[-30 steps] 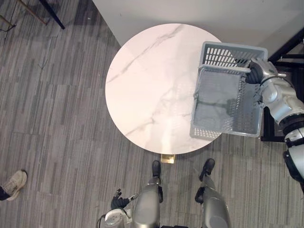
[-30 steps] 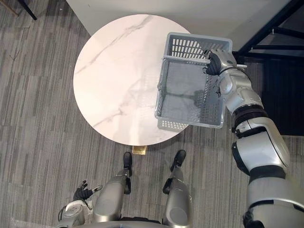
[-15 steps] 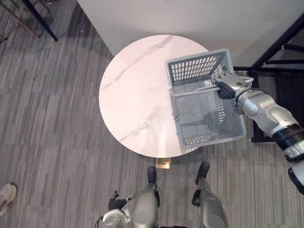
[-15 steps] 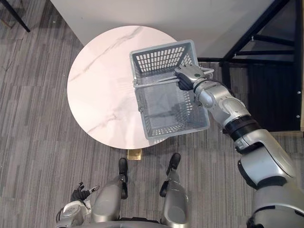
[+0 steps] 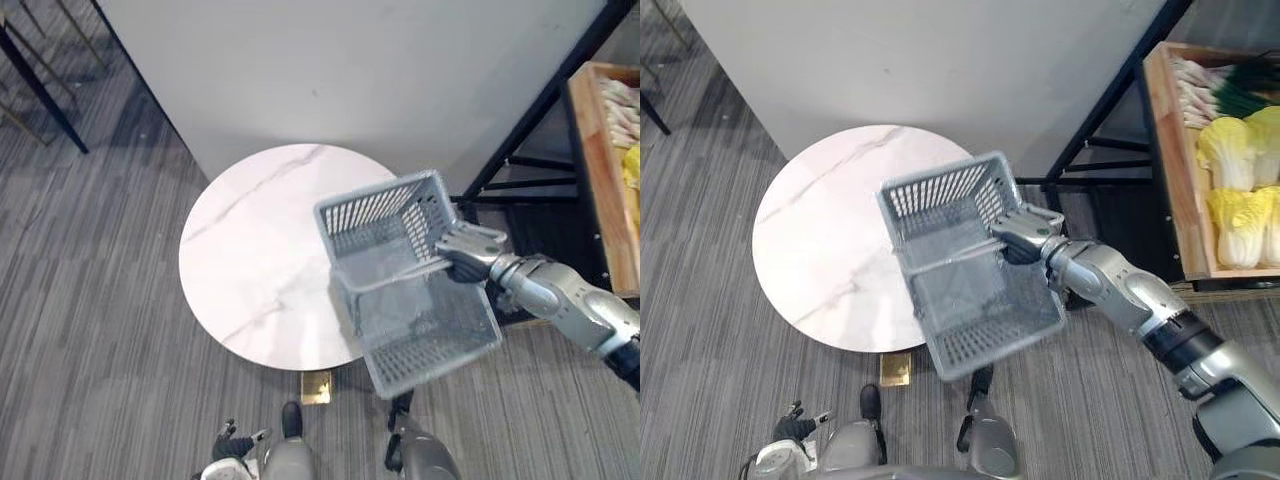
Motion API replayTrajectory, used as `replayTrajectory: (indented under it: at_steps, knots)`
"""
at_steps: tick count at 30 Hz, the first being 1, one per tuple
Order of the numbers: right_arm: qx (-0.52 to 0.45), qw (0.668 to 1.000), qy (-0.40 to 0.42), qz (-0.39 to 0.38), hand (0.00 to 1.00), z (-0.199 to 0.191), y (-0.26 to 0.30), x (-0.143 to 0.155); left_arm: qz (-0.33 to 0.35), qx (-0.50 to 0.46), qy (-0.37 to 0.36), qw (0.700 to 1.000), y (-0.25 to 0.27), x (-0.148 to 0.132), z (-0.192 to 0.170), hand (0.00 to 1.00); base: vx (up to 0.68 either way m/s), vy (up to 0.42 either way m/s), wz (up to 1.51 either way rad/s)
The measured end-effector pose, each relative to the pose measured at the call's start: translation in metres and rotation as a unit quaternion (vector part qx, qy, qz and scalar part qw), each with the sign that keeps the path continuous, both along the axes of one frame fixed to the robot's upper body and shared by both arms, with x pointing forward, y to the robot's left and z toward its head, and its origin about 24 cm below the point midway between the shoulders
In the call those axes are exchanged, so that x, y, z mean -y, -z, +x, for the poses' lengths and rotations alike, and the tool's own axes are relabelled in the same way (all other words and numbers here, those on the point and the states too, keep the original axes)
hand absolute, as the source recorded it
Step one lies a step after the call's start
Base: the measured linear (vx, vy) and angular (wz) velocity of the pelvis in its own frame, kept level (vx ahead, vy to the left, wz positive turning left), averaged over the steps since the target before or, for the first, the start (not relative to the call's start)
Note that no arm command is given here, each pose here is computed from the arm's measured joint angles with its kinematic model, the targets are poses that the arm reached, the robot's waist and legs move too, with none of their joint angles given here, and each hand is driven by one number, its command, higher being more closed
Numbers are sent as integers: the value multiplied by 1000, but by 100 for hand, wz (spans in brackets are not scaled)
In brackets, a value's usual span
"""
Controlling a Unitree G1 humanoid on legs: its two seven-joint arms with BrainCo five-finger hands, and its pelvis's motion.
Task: Pick vegetable in the basket
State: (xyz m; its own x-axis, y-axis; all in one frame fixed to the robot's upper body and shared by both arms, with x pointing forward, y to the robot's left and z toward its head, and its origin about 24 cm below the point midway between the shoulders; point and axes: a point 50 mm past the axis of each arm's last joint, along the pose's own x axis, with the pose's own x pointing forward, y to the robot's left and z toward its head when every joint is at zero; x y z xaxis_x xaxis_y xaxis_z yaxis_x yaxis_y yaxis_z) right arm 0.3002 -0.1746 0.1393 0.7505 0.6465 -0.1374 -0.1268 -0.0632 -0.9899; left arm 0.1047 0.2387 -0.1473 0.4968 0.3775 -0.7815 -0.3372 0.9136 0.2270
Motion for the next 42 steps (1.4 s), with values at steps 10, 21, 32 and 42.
replayTrajectory:
  at_steps: [10, 21, 32, 42]
  knots:
    - [-74, 997, 26, -10, 100, -18, 36, 16, -2, -30, -13, 999, 5, -4, -19, 0, 7, -5, -10]
    - [-86, 995, 39, 11, 100, -31, 56, 12, 16, -71, 46, 996, 8, -1, -32, 0, -169, 215, -78]
    - [-55, 997, -49, 7, 100, -16, 42, -35, 3, -65, 49, 997, 9, 5, -28, 0, -141, 19, -169]
    - [-79, 997, -12, -5, 100, -23, 61, -18, 1, -61, 38, 997, 11, 12, -35, 0, -80, -166, -93]
